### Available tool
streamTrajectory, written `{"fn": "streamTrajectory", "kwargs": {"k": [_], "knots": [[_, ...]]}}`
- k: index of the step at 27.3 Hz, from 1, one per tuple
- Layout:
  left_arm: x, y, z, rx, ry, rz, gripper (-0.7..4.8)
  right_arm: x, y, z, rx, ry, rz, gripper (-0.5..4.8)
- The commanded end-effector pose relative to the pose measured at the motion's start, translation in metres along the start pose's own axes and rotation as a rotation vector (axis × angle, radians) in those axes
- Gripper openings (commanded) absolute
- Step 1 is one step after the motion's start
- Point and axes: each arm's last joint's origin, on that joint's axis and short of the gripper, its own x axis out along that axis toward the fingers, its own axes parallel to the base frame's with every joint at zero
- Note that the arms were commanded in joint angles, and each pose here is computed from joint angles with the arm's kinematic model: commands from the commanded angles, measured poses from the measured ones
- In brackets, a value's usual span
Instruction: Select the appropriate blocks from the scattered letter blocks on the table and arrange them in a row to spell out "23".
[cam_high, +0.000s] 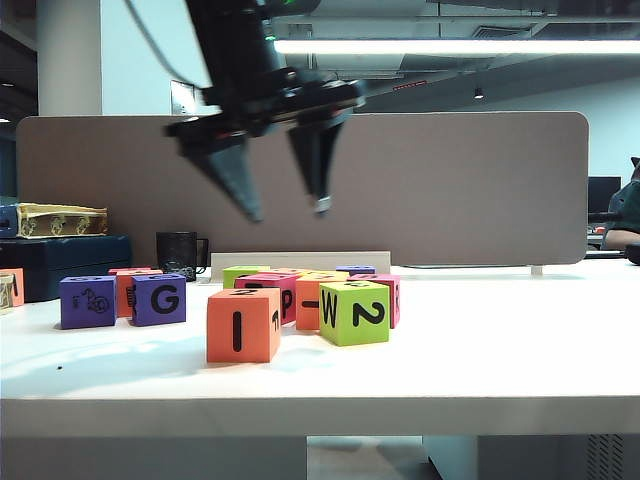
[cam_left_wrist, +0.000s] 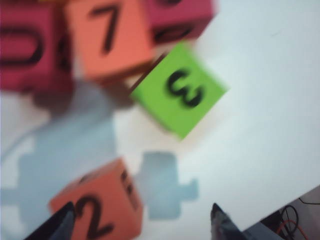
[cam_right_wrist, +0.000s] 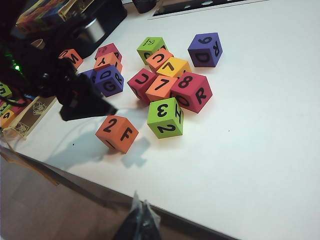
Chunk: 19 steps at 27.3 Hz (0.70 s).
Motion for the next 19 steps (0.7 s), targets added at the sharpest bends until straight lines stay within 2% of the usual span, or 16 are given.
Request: {"fn": "streamTrajectory", "kwargs": {"k": [1,6,7,14,19], "knots": [[0.004,-0.006,0.008,0.121,-0.085,-0.052,3.41,0.0,0.0,0.002,-0.01,-0.01,0.003,-0.01],[0.021,-0.012,0.012,0.334,-0.101,-0.067,3.41,0.0,0.0,0.002,-0.01,-0.01,0.003,-0.01],[0.025,-0.012,0.012,0.358,-0.097,-0.066,3.41,0.0,0.0,0.002,-0.01,-0.009,0.004,-0.01],[0.061,-0.014,0.013,0.452,-0.069,-0.06,3.41,0.0,0.0,0.001,-0.009,-0.009,0.004,-0.01],[0.07,-0.015,0.016,0.468,-0.093,-0.059,3.41,0.0,0.0,0.001,-0.009,-0.009,0.004,-0.01]]}}
